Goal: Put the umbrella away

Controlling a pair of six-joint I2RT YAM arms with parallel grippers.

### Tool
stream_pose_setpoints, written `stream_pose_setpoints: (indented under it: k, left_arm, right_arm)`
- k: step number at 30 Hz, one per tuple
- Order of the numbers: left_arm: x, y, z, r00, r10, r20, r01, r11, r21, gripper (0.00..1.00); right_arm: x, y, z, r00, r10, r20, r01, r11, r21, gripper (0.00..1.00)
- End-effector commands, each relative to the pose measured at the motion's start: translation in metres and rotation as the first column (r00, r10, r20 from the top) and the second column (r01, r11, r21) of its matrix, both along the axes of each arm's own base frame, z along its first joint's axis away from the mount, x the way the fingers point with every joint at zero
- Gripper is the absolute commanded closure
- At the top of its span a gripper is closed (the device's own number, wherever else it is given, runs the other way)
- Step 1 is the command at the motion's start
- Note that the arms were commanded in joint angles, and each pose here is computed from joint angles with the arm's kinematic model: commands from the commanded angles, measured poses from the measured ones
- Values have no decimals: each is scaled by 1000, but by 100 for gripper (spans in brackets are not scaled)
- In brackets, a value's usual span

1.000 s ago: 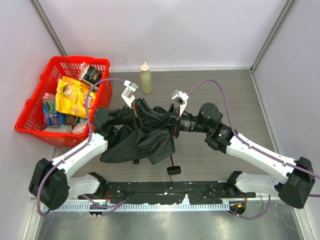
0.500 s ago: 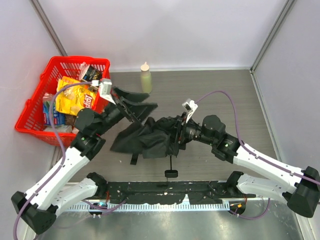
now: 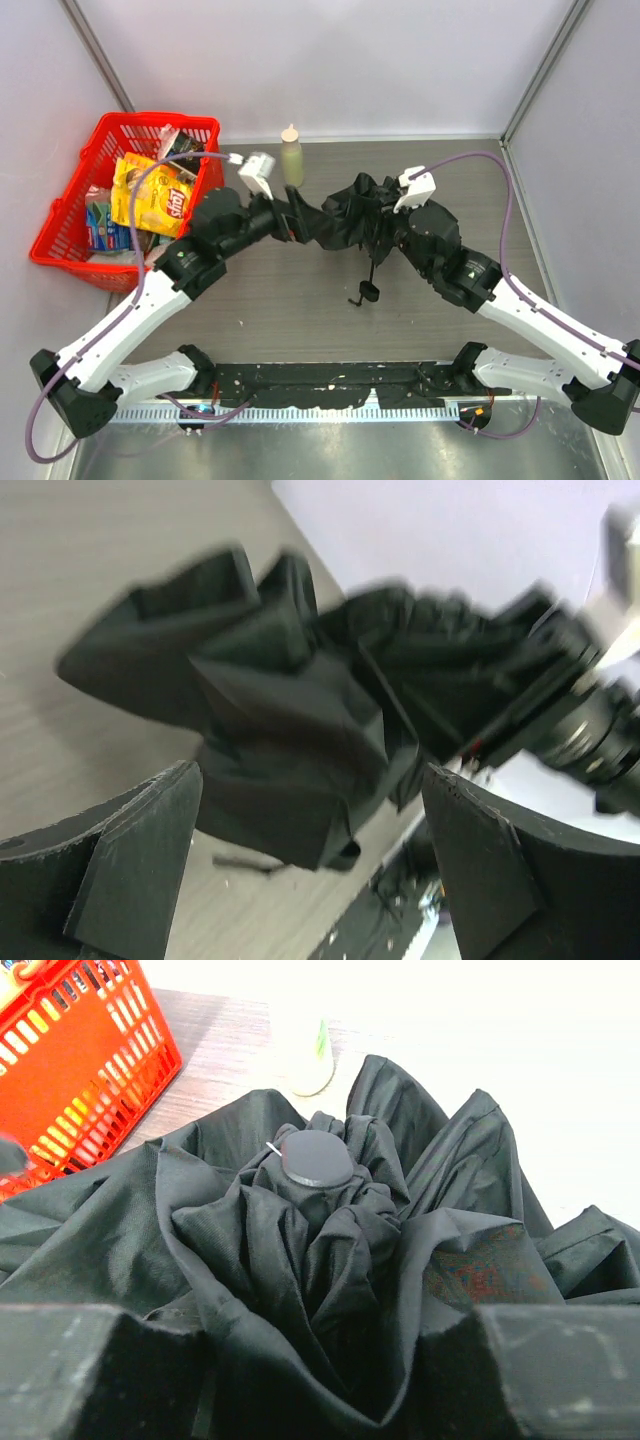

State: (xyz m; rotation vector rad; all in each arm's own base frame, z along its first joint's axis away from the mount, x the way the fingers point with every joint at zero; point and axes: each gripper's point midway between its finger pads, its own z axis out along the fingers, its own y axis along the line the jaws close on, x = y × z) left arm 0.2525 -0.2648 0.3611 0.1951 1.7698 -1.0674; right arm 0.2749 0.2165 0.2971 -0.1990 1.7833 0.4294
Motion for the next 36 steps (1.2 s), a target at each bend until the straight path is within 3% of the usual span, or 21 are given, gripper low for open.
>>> stream_pose_setpoints:
  k: [1,5,6,8,12,13,15,19,21,24,26,27,29,31,32,35,36]
  left_arm:
    - [-18,-27,-30,997,-73,-12,74,990,121,5]
    - [-10,-37,-38,997,-76,-21,79,979,190,6]
    - [-10,-42,-38,994,-104,-23,106,977,186,10]
    - [-10,-48,-36,991,-129,-20,131,972,194,31]
    - [7,-16,-61,999,33,-39,-17,935,355,93]
    - [8,-7,-68,997,60,-40,-39,918,395,100]
    - [10,13,-80,993,117,-18,-95,875,474,100]
    - [14,42,-84,974,222,34,-208,834,511,100]
    - [17,54,-86,961,271,57,-260,807,530,100]
    - [19,66,-91,942,330,56,-305,775,554,92]
    - [17,71,-96,933,359,39,-319,768,556,85]
    - [14,73,-102,931,365,29,-318,766,559,81]
    - [10,81,-104,915,404,14,-346,766,542,64]
    - [1,81,-100,920,391,-7,-338,804,489,54]
    - [-4,79,-92,931,366,-4,-326,835,444,51]
    - [-22,71,-74,961,275,-4,-259,909,325,41]
    - [-29,70,-69,968,249,-2,-237,924,298,38]
  right_arm:
    - [6,-8,40,995,-41,86,39,999,28,100]
    - [-4,-1,46,996,22,82,-28,997,75,100]
    - [-6,0,46,996,36,80,-43,996,79,100]
    - [-12,1,46,994,68,81,-75,994,81,100]
    - [-23,-9,56,987,116,114,-126,988,91,100]
    - [-26,-8,56,981,158,111,-168,982,91,100]
    - [-33,-7,59,963,245,111,-256,962,96,100]
    - [-51,11,52,875,484,17,-482,866,131,100]
    - [-50,14,46,848,529,-37,-519,842,148,100]
    - [-47,11,41,826,555,-101,-536,828,165,100]
    - [-38,1,43,843,522,-129,-505,852,140,100]
    - [-29,-8,54,871,479,-115,-466,877,119,100]
    - [-13,-24,61,910,392,-133,-388,920,52,100]
    - [16,-50,64,964,224,-143,-237,968,-79,100]
    - [32,-77,62,988,66,-137,-89,982,-170,100]
    - [69,-126,84,980,-195,-36,169,915,-366,100]
    - [78,-154,92,947,-320,31,298,839,-456,100]
